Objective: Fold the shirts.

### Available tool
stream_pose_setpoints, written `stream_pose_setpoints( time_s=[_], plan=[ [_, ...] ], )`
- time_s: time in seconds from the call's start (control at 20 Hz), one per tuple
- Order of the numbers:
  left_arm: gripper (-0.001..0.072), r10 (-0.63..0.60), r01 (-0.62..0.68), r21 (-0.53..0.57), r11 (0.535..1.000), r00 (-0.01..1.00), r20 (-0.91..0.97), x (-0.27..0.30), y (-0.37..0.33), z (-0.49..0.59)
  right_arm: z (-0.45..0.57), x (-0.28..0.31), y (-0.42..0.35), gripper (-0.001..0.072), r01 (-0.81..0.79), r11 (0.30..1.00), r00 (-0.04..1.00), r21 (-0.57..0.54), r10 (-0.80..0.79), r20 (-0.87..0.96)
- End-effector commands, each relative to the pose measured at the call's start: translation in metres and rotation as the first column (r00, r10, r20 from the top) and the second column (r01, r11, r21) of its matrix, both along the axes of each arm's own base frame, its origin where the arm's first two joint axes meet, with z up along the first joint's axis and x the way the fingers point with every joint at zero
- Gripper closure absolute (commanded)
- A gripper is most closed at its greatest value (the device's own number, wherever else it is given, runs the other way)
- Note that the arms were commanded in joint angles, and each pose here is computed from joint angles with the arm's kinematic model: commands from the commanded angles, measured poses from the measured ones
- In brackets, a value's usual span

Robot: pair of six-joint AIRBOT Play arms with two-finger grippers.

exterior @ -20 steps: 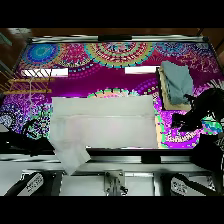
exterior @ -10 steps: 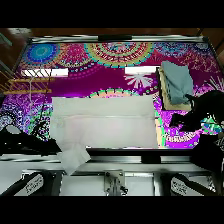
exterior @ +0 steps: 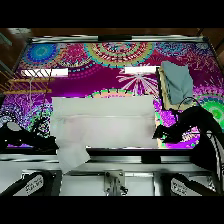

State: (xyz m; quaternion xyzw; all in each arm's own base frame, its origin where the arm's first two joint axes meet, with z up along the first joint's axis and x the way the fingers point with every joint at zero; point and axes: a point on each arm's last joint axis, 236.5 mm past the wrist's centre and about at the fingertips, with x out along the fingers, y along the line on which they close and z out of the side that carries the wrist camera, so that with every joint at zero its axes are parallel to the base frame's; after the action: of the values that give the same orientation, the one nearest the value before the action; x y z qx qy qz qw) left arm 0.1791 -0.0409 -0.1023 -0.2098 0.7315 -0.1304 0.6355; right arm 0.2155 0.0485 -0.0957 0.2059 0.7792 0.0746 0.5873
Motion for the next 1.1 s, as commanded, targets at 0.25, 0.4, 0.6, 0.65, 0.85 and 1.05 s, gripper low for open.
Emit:
stream_pose_setpoints(
  time_s=[0.25,0.4,0.6,0.65,0.85,1.05],
  plan=[
    [0.0675,0.0,0.003,-0.03,1.0,0.996,0.095,0.028,-0.003,0.025,-0.015,-0.01,0.022,0.0077,0.067,0.997,0.997,0.041,-0.066,-0.039],
    [0.0675,0.002,0.001,-0.027,1.0,0.993,0.118,0.036,-0.002,0.031,-0.019,-0.015,0.025,0.0432,0.078,0.996,0.996,0.048,-0.075,-0.052],
    [0.0677,-0.036,0.051,-0.054,0.997,0.968,0.249,0.069,-0.004,0.061,0.001,0.011,0.032,0.0629,0.031,0.994,0.998,0.104,-0.036,0.046],
    [0.0677,-0.039,0.052,-0.038,0.998,0.957,0.289,0.082,0.0,0.07,0.011,0.027,0.032,0.063,0.004,0.994,0.993,0.114,-0.017,0.115],
    [0.0676,-0.028,0.018,0.027,0.999,0.899,0.437,0.138,0.02,0.109,0.058,0.113,0.015,0.063,0.033,0.998,0.923,0.055,-0.051,0.382],
    [0.0676,0.03,-0.034,0.002,0.999,0.885,0.464,0.193,0.03,0.119,0.081,0.17,0.004,0.063,0.089,0.995,0.864,0.038,-0.096,0.494]
  ],
)
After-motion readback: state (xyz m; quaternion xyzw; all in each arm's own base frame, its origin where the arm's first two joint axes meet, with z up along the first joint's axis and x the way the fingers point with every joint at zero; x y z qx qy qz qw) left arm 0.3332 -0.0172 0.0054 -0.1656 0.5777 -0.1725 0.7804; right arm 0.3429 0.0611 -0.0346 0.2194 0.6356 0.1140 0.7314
